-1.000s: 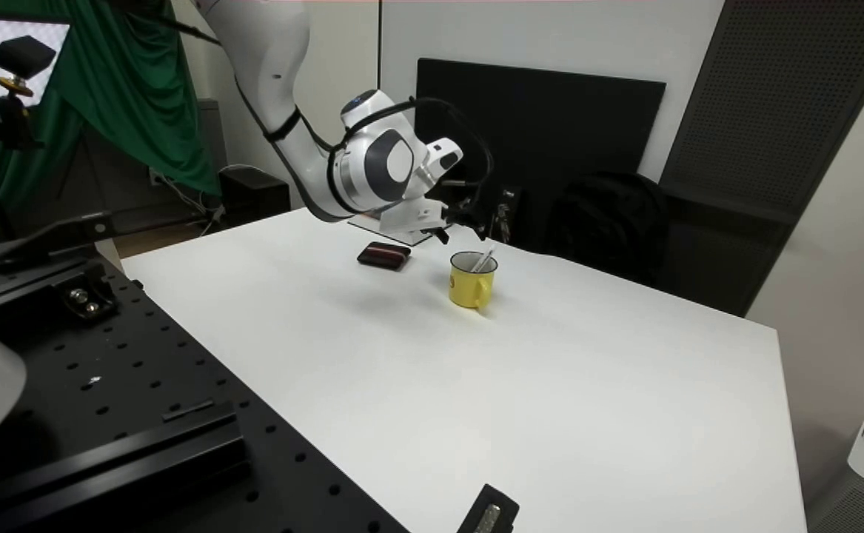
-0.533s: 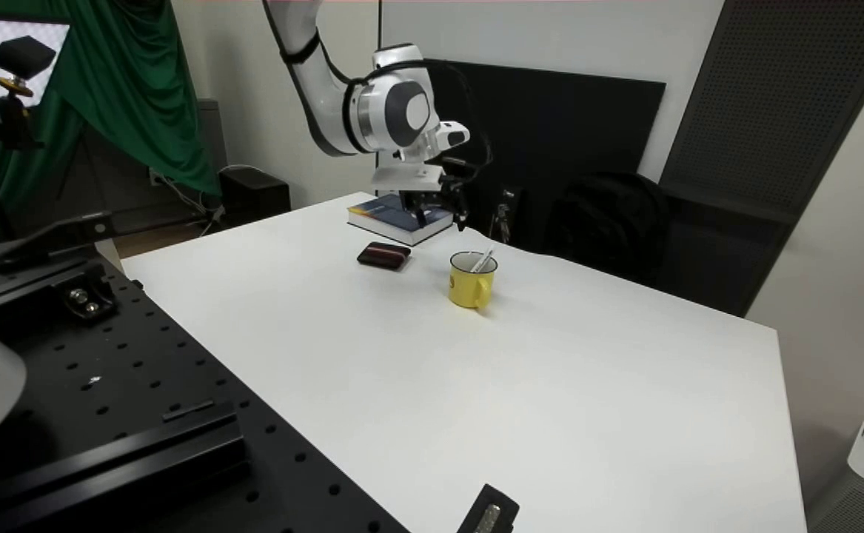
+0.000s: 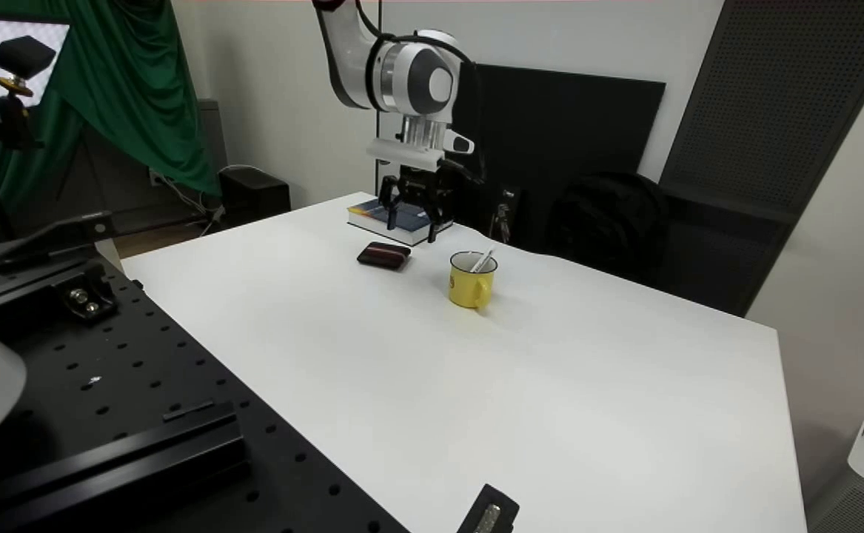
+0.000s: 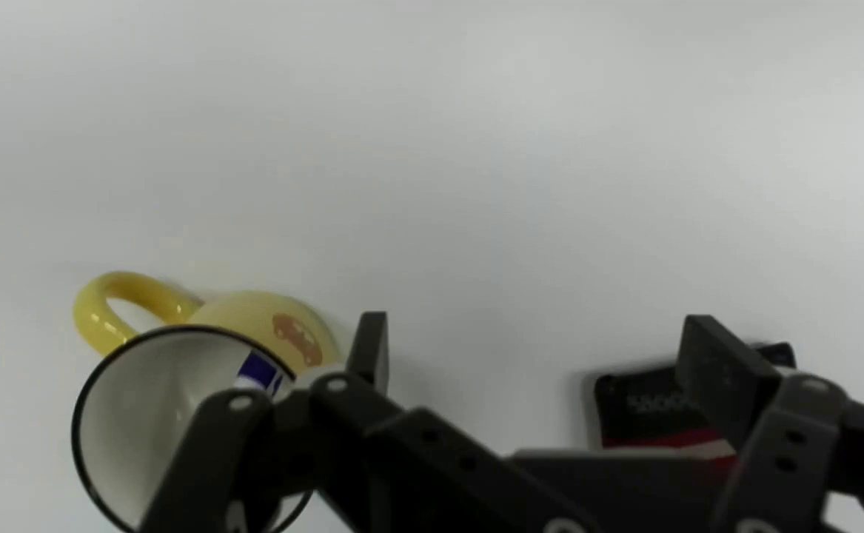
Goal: Put the marker in the yellow mug
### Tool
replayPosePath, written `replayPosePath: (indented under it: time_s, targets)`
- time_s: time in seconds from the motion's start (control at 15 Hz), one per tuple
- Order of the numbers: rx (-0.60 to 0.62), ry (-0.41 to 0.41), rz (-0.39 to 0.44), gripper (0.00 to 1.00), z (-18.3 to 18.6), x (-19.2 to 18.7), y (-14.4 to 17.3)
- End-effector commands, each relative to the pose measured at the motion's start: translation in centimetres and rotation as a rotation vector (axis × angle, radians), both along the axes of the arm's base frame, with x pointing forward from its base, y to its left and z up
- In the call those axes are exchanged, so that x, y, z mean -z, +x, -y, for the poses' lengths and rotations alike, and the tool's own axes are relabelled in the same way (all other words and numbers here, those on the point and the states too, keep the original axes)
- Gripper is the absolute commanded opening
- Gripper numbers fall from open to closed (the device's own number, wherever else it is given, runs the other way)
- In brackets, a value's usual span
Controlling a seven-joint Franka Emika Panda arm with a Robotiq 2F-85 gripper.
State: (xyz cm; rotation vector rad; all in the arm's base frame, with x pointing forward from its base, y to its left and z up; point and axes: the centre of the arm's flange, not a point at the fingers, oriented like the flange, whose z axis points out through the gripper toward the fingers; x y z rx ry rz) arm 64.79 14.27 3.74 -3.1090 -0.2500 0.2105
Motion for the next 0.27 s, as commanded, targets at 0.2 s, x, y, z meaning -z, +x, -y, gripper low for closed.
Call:
replayPosePath:
  time_s: [0.2]
  targets:
    - [0.007,0.024,-0.101,1.00,0.37,-0.24,-0.24]
